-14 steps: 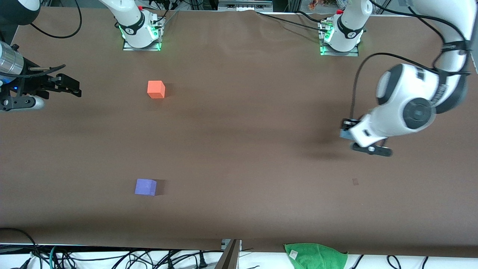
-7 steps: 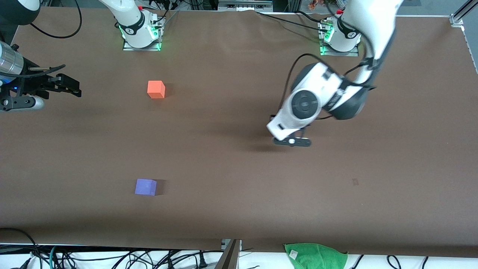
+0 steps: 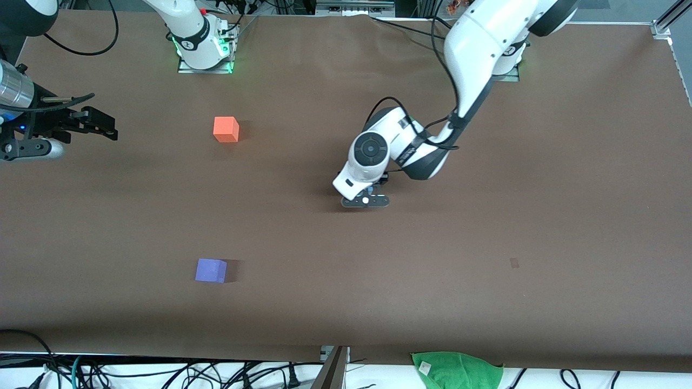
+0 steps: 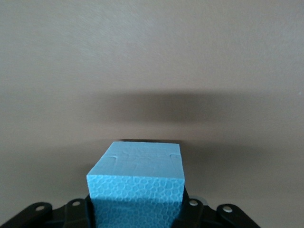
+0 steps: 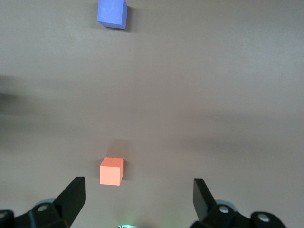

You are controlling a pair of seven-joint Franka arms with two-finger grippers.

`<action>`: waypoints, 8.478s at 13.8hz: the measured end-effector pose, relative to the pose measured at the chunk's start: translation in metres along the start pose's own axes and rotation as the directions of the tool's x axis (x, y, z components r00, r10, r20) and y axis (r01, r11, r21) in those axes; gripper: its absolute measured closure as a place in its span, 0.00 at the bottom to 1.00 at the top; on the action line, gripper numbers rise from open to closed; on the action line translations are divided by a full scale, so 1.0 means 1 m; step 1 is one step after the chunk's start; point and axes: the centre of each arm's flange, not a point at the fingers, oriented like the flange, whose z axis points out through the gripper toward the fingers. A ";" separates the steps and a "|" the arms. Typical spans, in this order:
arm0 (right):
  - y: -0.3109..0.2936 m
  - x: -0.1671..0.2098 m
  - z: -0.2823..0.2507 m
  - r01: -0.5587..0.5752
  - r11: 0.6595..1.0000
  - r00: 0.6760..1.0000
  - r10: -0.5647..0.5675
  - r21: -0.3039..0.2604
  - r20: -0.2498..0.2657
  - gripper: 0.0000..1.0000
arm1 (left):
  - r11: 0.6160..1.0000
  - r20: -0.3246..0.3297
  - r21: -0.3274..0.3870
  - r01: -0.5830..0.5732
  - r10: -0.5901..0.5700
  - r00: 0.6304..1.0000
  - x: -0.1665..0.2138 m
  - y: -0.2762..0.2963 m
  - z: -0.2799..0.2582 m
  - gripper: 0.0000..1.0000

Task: Place blue block between orange and purple blocks
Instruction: 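Lower the light-blue cube onto the table and open the left gripper, then withdraw the left gripper while the right gripper reaches toward the cube, then lower the right gripper onto the light-blue cube and close on it, then lift the light-blue cube and carry it toward the orange cube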

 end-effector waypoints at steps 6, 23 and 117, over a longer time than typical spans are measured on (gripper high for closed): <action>0.000 0.000 0.000 0.000 1.000 1.000 0.000 0.000 0.000 0.00 | 1.000 -0.006 0.012 -0.006 0.006 1.000 0.001 0.001 0.009 0.20; -0.017 0.035 0.053 0.030 1.000 0.998 -0.030 -0.002 0.055 0.00 | 0.992 -0.003 0.126 -0.011 0.011 1.000 0.030 -0.261 -0.342 0.00; -0.195 0.109 0.256 -0.012 0.999 0.993 0.007 -0.044 -0.114 0.45 | 0.996 -0.048 0.042 -0.072 0.074 0.996 -0.041 -0.448 -0.413 0.00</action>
